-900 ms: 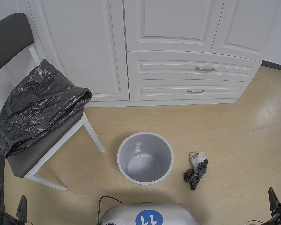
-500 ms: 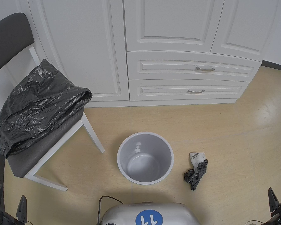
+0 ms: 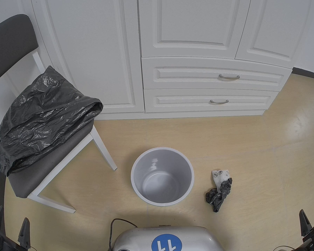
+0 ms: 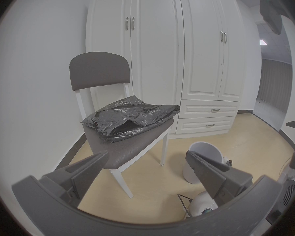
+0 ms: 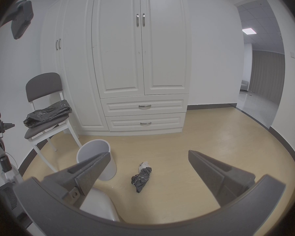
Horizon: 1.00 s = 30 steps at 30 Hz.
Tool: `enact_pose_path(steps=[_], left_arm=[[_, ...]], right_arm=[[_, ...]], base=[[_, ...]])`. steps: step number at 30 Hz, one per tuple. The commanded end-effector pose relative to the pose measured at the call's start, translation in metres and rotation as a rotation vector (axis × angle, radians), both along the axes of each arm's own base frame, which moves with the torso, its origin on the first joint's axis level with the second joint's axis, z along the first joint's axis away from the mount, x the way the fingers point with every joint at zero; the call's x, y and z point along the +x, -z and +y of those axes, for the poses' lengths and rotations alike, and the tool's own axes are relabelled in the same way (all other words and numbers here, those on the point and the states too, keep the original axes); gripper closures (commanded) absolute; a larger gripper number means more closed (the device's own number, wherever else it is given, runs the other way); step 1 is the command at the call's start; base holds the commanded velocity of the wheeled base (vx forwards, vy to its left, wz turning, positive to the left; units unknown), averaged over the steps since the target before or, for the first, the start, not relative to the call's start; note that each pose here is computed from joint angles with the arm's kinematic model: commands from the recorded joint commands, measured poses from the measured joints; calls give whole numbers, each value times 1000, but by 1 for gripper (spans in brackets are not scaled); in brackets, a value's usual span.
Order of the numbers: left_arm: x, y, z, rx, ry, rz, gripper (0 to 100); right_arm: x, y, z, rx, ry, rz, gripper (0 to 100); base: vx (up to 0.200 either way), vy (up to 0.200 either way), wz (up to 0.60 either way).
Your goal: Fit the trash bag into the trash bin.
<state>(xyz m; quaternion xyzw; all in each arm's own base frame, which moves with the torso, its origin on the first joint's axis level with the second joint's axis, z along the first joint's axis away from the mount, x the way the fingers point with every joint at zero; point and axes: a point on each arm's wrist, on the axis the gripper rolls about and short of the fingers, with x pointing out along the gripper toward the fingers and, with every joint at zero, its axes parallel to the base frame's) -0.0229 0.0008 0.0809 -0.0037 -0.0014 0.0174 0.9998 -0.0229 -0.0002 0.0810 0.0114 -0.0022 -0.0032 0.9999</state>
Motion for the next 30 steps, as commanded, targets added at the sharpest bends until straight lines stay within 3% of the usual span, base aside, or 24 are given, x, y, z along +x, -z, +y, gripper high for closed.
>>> enact_pose_path(steps=[1,30], left_arm=[[0,5,0,0,0,1,0],[0,5,0,3,1,3,0]], right_arm=[[0,5,0,0,0,3,0],[0,5,0,0,0,3,0]], base=[[0,0,0],[0,0,0]])
